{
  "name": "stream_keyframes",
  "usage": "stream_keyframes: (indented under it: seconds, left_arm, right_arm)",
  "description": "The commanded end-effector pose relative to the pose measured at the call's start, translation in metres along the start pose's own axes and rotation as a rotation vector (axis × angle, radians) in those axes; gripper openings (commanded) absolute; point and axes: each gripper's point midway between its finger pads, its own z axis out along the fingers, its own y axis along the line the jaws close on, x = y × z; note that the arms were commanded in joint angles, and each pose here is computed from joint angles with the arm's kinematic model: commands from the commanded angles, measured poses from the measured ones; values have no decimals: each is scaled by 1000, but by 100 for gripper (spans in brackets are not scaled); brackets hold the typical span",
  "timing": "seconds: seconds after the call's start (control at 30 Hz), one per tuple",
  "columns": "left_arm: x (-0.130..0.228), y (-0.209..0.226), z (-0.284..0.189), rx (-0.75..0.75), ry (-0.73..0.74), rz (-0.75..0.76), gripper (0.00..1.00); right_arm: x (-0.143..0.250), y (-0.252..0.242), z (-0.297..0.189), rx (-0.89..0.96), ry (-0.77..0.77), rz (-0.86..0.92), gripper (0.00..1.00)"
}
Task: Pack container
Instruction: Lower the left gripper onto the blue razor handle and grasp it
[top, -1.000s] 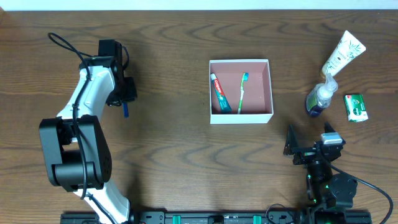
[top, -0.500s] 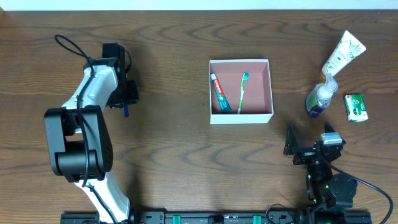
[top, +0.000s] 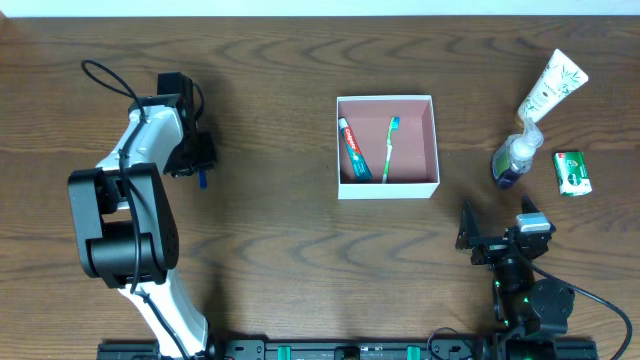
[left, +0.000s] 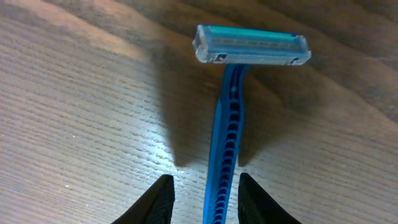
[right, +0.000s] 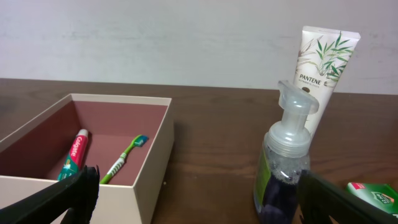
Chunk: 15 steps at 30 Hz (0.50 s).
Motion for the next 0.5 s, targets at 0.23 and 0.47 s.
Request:
stream_keyframes:
  seconds: [0.23,0.47]
  left_arm:
    - [0,-1,5,8,4,10,35]
    - [0,-1,5,8,4,10,35]
  right_arm:
    - [1,2,0,-5,0,-19,99]
    - [1,2,0,-5,0,-19,99]
